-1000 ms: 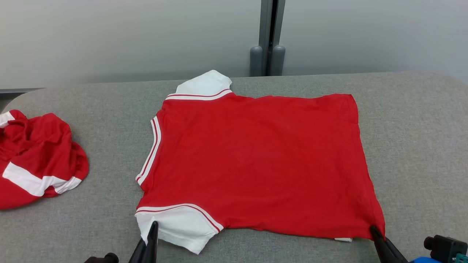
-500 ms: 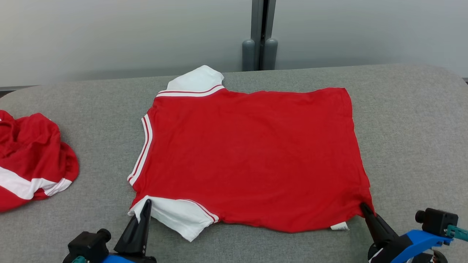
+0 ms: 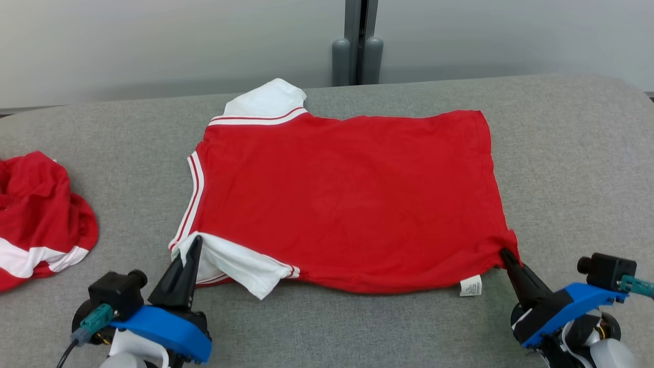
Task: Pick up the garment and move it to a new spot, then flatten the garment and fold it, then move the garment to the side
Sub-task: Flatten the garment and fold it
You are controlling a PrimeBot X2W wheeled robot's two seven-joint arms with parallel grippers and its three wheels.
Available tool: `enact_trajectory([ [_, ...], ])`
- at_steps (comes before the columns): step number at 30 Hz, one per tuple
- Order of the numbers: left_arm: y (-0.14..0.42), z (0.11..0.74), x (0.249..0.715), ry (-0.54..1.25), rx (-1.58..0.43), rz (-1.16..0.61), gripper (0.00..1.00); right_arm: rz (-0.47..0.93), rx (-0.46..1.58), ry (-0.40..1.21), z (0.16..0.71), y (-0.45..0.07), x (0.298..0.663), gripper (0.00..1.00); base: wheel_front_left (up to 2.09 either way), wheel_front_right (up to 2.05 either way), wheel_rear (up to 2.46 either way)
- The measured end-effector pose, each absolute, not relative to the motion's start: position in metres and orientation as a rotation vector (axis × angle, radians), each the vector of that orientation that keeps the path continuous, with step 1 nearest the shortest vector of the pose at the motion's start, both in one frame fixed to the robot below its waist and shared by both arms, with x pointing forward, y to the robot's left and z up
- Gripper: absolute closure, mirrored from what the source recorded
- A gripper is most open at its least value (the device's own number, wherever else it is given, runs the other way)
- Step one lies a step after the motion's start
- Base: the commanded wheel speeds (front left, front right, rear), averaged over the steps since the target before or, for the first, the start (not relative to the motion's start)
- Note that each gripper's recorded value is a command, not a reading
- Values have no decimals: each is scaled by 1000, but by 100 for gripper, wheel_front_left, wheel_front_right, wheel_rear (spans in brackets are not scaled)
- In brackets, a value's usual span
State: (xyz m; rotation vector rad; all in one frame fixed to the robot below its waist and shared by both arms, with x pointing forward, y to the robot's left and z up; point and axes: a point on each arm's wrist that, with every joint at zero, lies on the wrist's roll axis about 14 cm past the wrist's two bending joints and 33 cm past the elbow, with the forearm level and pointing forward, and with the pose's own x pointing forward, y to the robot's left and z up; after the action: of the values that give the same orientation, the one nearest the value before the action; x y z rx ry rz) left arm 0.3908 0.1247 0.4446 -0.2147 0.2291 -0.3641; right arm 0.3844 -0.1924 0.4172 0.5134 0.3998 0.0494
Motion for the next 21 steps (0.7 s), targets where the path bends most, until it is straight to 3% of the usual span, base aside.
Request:
enact_trajectory([
  [21, 126, 423, 452, 269, -146, -390, 100, 46, 474, 416, 408, -195, 433, 100, 0, 0, 0],
])
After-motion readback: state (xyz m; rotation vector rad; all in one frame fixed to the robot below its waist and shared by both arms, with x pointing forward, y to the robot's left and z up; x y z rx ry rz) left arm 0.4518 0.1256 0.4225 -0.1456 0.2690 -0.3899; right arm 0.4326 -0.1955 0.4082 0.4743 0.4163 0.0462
